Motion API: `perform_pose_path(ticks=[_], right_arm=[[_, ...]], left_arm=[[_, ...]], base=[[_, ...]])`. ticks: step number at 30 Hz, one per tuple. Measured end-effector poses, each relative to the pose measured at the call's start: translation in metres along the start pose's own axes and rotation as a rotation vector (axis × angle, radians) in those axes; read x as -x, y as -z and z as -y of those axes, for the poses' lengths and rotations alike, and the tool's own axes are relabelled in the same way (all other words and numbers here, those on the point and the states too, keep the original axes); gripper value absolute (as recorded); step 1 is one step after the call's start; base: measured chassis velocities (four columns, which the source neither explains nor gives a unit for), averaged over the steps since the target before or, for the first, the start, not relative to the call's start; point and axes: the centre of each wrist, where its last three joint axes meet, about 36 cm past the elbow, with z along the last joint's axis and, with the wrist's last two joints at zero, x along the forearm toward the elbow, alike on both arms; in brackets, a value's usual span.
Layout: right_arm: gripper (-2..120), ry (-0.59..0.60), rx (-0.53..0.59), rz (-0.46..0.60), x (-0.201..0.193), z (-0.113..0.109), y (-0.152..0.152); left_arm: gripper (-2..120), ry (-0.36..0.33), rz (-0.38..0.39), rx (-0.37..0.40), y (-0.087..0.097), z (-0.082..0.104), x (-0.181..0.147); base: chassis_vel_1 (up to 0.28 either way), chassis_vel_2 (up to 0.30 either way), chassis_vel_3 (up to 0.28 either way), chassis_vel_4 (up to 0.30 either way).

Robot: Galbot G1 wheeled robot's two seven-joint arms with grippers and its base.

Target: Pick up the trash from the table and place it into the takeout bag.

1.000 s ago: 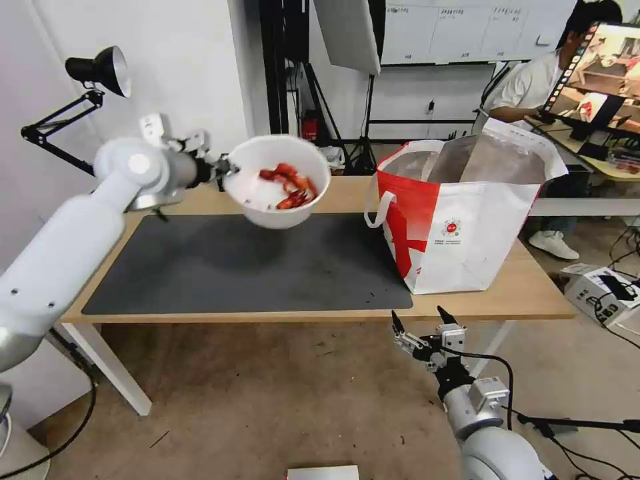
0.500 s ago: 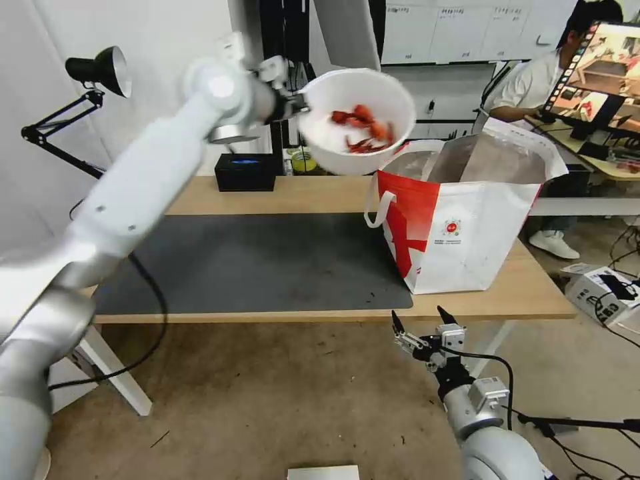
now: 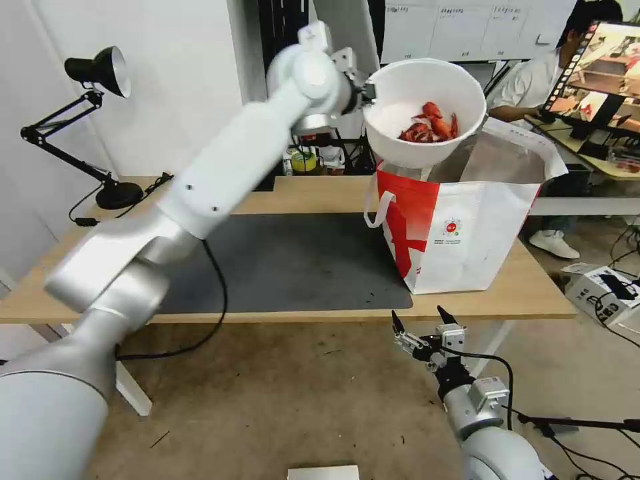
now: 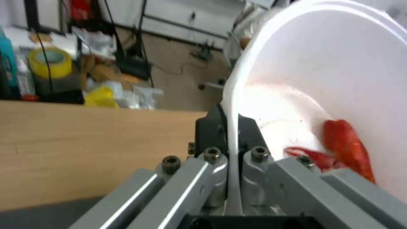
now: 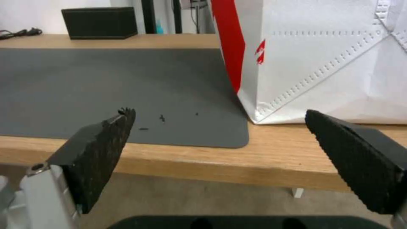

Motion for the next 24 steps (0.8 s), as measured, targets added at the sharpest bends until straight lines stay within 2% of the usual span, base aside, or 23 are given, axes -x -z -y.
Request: perform_pose_path(ticks=[2, 3, 4, 8, 17, 19, 24], right_arm=[[100, 0.0, 0.0, 0.0, 0.0, 0.0, 0.0], [100, 0.0, 0.0, 0.0, 0.0, 0.0, 0.0], [100, 0.0, 0.0, 0.0, 0.0, 0.0, 0.0], [100, 0.0, 0.0, 0.0, 0.0, 0.0, 0.0], [100, 0.0, 0.0, 0.0, 0.0, 0.0, 0.0], [100, 0.0, 0.0, 0.0, 0.0, 0.0, 0.0], [100, 0.0, 0.0, 0.0, 0.0, 0.0, 0.0]], left_arm=[[0, 0.026, 0.054, 0.03, -0.02, 0.008, 0.01], [0, 0.026, 0.054, 0.03, -0.02, 0.008, 0.01], [0, 0.028, 0.077, 0.05, -0.031, 0.011, 0.015], [0, 0.028, 0.099, 0.088, -0.046, 0.011, 0.02], [0, 0.031, 0.1, 0.141, -0.068, 0.007, 0.025], [0, 0.0, 0.108, 0.177, -0.075, 0.004, 0.024], [0, -0.03, 0.111, 0.208, -0.078, 0.002, 0.02]], base=[[0.0, 0.0, 0.0, 0.0], [0.0, 0.0, 0.0, 0.0], [0.0, 0.0, 0.0, 0.0], [0.0, 0.0, 0.0, 0.0], [0.0, 0.0, 0.0, 0.0], [0.0, 0.0, 0.0, 0.0], [0.0, 0.0, 0.0, 0.0]])
